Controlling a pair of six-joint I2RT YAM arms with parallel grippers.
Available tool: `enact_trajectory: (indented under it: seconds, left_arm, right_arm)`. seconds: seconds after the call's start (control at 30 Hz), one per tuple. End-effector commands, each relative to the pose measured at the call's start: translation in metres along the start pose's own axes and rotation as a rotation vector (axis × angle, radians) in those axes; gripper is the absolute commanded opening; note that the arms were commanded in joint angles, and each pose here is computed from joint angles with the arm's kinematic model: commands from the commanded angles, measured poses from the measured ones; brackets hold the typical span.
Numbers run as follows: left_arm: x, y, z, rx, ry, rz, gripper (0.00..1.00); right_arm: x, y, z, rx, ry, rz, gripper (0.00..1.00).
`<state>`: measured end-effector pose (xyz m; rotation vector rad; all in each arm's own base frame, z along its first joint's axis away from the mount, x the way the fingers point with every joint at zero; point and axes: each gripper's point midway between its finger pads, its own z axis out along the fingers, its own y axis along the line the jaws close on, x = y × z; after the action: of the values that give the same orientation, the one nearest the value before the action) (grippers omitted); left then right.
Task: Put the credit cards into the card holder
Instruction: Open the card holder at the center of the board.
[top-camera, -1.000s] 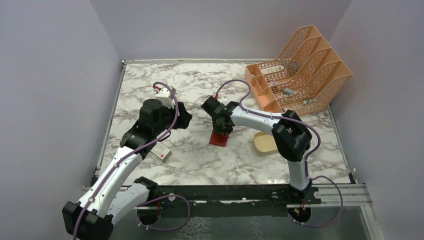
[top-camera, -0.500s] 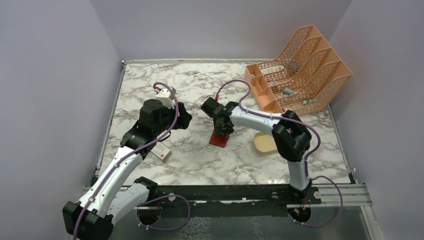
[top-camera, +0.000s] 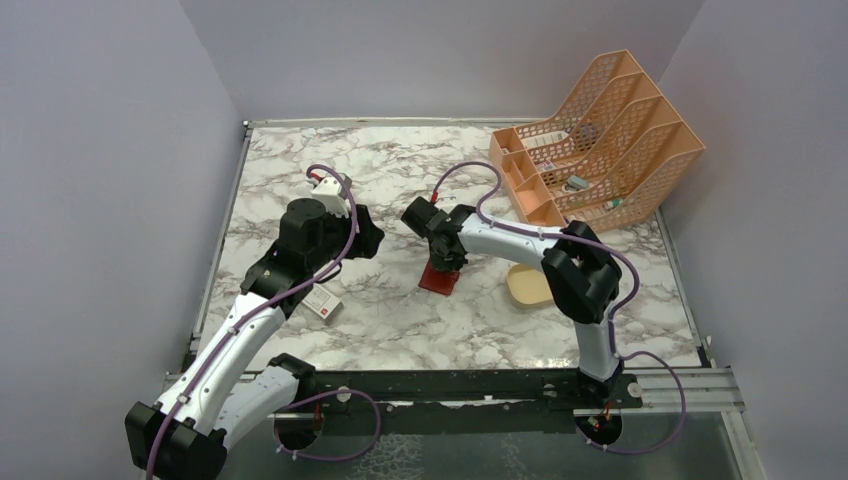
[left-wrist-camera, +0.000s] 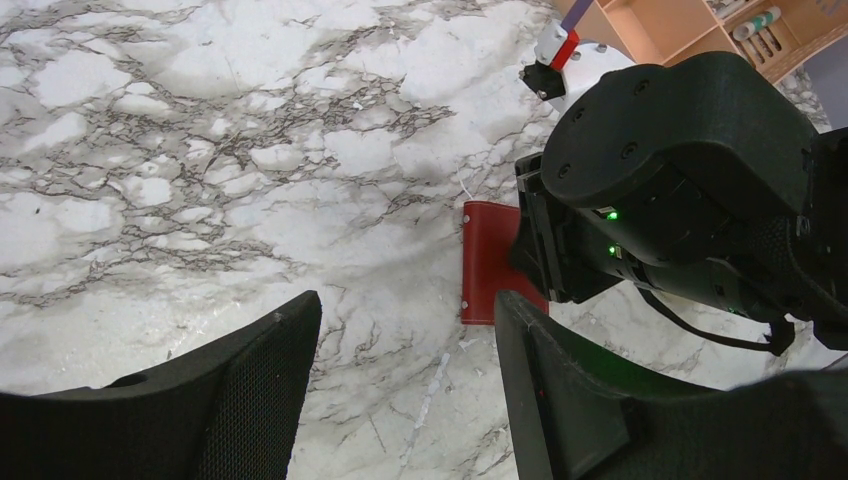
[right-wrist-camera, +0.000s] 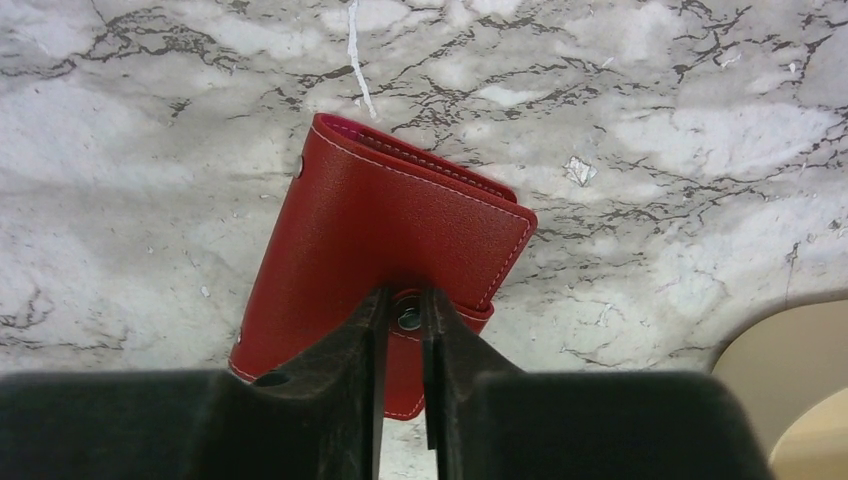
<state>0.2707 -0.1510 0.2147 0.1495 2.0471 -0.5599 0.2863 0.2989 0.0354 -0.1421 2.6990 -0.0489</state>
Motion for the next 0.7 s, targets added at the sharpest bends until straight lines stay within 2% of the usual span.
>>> enact_trajectory:
  seconds: [0.0,0.17,0.47,0.67]
  left_arm:
    - [0.002,0.0,0.002,0.008,-0.001,-0.003,0.67]
    - [0.002,0.0,0.002,0.007,0.001,-0.005,0.67]
    - [0.01,0.003,0.007,-0.009,0.027,-0.044,0.65]
    - [0.057,-0.013,0.023,0.078,0.175,-0.246,0.6]
  right_arm:
    - [0.014,-0.002,0.01,0.023,0.02,-0.018,0.14]
    - [0.004,-0.002,-0.001,-0.004,-0.024,-0.015,0.01]
    - [-0.005,0.008,-0.018,-0.128,-0.095,-0.034,0.01]
    - [-0.008,0.015,-0.028,-0.227,-0.153,-0.067,0.01]
